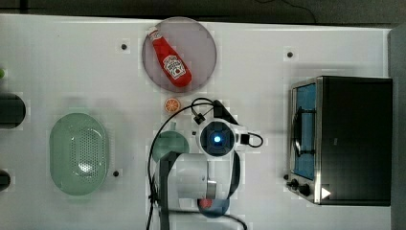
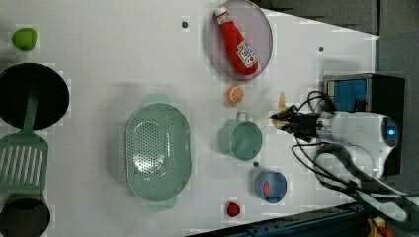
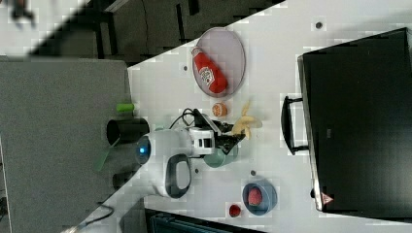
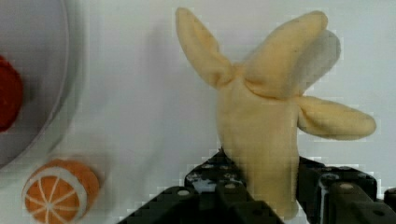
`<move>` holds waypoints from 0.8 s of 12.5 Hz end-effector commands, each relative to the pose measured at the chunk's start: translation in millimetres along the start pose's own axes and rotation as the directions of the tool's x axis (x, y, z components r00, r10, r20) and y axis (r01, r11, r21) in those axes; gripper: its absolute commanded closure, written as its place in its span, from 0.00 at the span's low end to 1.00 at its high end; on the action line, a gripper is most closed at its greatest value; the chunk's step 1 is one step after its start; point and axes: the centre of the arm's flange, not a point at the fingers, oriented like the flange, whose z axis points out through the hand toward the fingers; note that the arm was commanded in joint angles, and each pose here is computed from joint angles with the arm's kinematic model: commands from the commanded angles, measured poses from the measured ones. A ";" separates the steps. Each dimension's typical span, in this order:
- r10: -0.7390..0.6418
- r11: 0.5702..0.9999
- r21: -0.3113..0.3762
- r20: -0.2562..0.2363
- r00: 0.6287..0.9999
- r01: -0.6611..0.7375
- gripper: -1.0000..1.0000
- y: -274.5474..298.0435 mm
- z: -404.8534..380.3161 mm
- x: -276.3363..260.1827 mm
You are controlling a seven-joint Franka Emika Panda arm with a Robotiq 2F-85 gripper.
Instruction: Pick Banana and place it in strainer.
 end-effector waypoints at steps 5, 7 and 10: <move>-0.090 0.996 0.014 -0.029 0.996 0.090 0.66 -32.9 -234.2 -22.1; -0.164 0.986 0.016 -0.057 0.985 0.165 0.66 -50.8 -287.7 -59.6; -0.289 0.956 0.019 -0.097 0.952 0.292 0.66 -86.2 -322.6 -132.0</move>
